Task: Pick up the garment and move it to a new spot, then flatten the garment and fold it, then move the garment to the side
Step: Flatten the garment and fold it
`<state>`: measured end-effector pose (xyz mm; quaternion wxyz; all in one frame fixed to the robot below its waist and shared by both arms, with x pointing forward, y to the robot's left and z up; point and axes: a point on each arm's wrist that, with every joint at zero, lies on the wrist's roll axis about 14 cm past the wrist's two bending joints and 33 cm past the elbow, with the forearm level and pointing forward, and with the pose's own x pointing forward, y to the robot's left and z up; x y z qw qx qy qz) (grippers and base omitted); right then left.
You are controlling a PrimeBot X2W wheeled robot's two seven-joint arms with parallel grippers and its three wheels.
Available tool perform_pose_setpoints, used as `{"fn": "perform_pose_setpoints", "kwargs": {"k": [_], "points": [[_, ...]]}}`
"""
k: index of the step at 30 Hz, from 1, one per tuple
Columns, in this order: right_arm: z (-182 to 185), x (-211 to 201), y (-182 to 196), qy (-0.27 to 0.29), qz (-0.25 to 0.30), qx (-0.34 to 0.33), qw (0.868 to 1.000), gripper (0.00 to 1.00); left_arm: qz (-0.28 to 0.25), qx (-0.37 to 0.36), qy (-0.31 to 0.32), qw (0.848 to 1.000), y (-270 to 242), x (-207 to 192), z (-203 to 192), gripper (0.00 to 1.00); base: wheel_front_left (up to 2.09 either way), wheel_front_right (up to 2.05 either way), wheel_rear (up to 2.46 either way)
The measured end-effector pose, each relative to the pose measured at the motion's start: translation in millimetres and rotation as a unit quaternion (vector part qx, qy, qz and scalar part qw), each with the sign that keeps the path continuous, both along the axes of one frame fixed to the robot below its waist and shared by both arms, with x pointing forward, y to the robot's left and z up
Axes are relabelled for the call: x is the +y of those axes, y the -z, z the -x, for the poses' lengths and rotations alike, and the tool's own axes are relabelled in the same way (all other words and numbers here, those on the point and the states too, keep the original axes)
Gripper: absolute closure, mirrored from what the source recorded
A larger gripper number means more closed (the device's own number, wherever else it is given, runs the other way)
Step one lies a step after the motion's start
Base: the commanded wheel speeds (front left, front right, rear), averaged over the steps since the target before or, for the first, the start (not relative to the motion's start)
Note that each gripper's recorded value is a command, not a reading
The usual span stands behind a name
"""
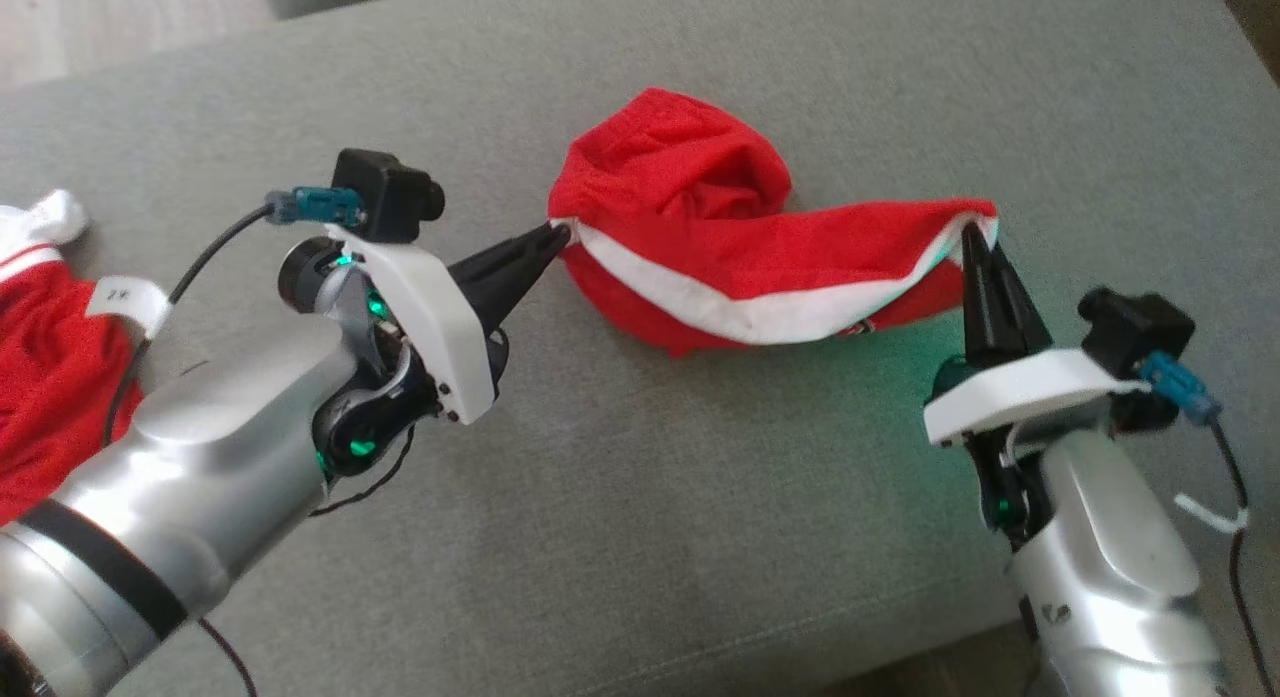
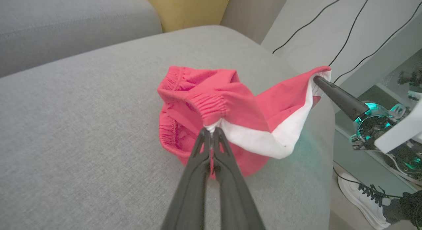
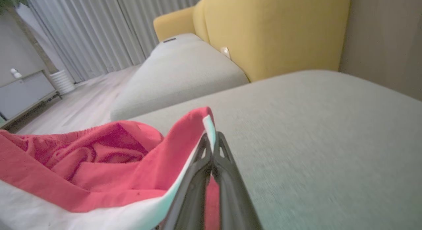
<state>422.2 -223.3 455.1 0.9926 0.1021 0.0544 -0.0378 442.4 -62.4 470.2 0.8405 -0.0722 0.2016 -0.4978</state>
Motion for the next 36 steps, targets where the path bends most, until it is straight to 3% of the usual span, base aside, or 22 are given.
{"fn": "perform_pose_setpoints", "kwargs": {"k": [5,6,15,21,26,31,36], "points": [[-20,18,-47,-0.037,0.029,-0.054,0.997,1.0,0.031,-0.024,-0.026,0.999,-27,10,-4,1.0,0.0,0.0,0.0],[-29,30,-76,-0.058,0.047,-0.086,0.994,1.0,0.039,-0.048,-0.038,0.997,-43,18,-9,1.0,0.0,0.0,0.0],[-37,52,-156,-0.118,0.114,-0.155,0.974,1.0,0.056,-0.131,-0.084,0.986,-105,50,-14,1.0,0.0,0.0,0.0],[-38,62,-214,-0.141,0.135,-0.209,0.958,1.0,0.082,-0.209,-0.159,0.961,-168,90,-23,1.0,0.0,0.0,0.0],[-31,77,-239,-0.157,0.118,-0.228,0.954,1.0,0.107,-0.267,-0.191,0.939,-211,111,-7,1.0,0.0,0.0,0.0],[-21,91,-227,-0.178,0.106,-0.196,0.958,1.0,0.094,-0.256,-0.207,0.939,-191,128,15,1.0,0.0,0.0,0.0],[-28,95,-216,-0.185,0.112,-0.166,0.962,1.0,0.064,-0.255,-0.226,0.938,-179,144,5,1.0,0.0,0.0,0.0]]}}
